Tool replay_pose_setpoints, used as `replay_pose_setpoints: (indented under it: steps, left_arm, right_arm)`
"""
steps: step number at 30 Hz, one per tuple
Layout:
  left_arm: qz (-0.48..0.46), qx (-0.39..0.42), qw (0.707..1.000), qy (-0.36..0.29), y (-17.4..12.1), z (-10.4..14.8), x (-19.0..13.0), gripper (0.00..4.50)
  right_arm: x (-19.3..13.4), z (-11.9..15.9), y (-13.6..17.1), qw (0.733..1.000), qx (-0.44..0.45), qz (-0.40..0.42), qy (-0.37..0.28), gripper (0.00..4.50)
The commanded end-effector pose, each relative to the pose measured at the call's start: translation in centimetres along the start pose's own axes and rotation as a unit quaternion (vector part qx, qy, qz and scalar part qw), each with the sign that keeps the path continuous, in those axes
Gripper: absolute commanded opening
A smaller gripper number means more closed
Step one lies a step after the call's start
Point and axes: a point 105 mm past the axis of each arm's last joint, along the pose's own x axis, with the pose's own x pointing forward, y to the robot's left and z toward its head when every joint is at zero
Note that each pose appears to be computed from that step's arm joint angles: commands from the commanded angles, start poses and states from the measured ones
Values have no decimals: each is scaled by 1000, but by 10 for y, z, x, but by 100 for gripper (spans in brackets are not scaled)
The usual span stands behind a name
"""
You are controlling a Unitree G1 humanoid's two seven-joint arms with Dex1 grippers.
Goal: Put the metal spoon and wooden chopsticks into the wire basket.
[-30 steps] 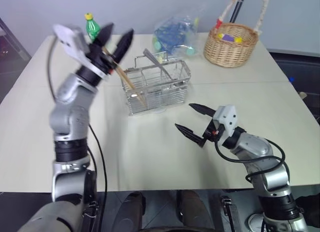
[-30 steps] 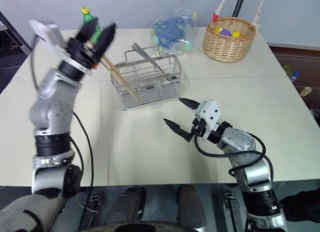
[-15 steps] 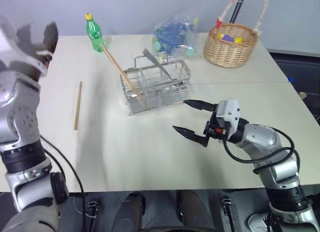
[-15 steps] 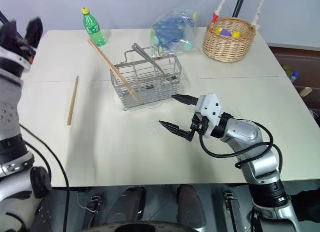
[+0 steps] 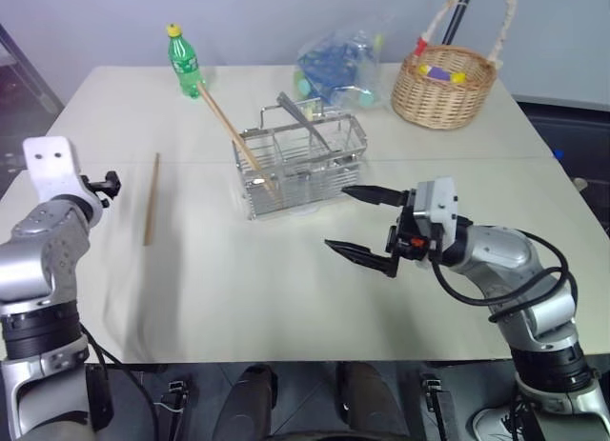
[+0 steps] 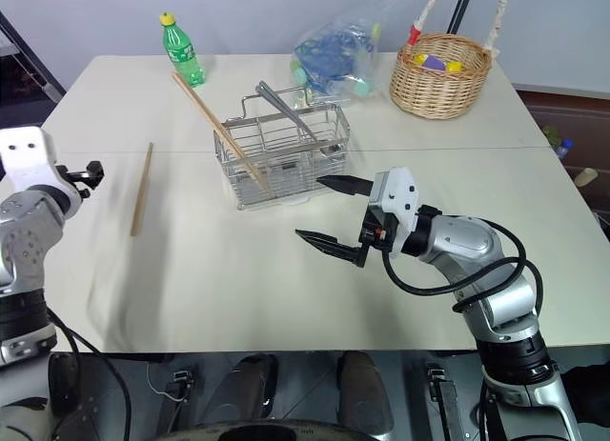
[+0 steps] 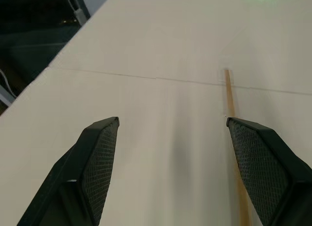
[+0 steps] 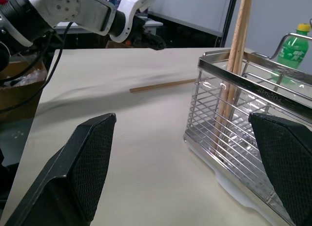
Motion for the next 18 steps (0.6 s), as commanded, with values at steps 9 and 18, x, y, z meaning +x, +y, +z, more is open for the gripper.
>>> replay_pose_setpoints:
  steps: [9,18]
  left_arm:
    - [-3,42,997,69,-19,-25,28,371]
    - [-38,33,991,124,-39,-53,40,371]
  right_arm:
    - [0,18,2,999,-22,-17,-15,450]
    - [-2,16,-1,999,-21,-34,-14,450]
